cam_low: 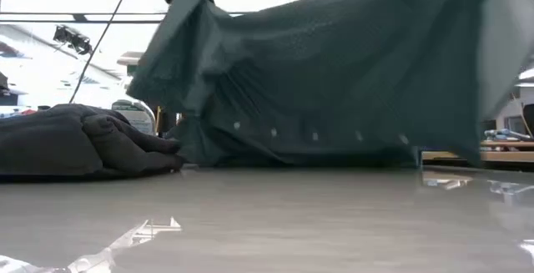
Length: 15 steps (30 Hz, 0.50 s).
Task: Fold Laundry from Bin
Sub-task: Fold the green polo shirt on the table
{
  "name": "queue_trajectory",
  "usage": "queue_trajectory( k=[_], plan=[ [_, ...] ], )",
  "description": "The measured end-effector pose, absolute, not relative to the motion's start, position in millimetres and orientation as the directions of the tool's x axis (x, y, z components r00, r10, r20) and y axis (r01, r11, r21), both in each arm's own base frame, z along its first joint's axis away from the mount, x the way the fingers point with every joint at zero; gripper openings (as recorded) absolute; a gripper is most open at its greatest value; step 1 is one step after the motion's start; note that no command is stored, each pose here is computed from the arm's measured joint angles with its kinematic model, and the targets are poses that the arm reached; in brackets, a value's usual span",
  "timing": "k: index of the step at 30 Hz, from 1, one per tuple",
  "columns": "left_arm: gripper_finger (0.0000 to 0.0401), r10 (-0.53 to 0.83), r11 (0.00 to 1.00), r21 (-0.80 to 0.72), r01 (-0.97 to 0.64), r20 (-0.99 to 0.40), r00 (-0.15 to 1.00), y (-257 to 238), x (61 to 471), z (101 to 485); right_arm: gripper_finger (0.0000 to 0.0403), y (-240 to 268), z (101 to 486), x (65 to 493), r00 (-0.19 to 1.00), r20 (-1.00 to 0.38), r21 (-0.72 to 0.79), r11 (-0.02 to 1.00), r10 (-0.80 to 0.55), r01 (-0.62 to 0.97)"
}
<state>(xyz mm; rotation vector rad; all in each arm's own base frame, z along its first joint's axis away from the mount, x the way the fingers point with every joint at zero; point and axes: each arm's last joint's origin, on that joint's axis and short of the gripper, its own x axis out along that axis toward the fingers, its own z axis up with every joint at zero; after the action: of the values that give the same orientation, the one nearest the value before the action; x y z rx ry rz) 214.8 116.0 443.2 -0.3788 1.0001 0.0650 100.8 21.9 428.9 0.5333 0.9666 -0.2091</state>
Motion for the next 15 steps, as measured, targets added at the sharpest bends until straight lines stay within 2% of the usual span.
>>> queue_trajectory(
  k=[4,9,15],
  plan=[
    [0.0015,-0.233,0.919,-0.336,-0.205,-0.884,0.404,93.3,232.5,405.1,0.0000,38.9,388.4,124.0,0.458,-0.863,0.396,0.851,0.215,0.346],
    [0.0015,-0.365,0.897,-0.403,-0.181,-0.907,0.210,54.8,249.2,355.7,0.0000,65.2,330.8,148.3,0.384,-0.841,0.500,0.819,0.381,0.282],
    [0.0025,-0.482,0.855,-0.485,-0.184,-0.874,0.062,6.7,258.3,307.2,0.0000,96.9,263.6,162.9,0.353,-0.728,0.679,0.690,0.588,0.251]
  ],
)
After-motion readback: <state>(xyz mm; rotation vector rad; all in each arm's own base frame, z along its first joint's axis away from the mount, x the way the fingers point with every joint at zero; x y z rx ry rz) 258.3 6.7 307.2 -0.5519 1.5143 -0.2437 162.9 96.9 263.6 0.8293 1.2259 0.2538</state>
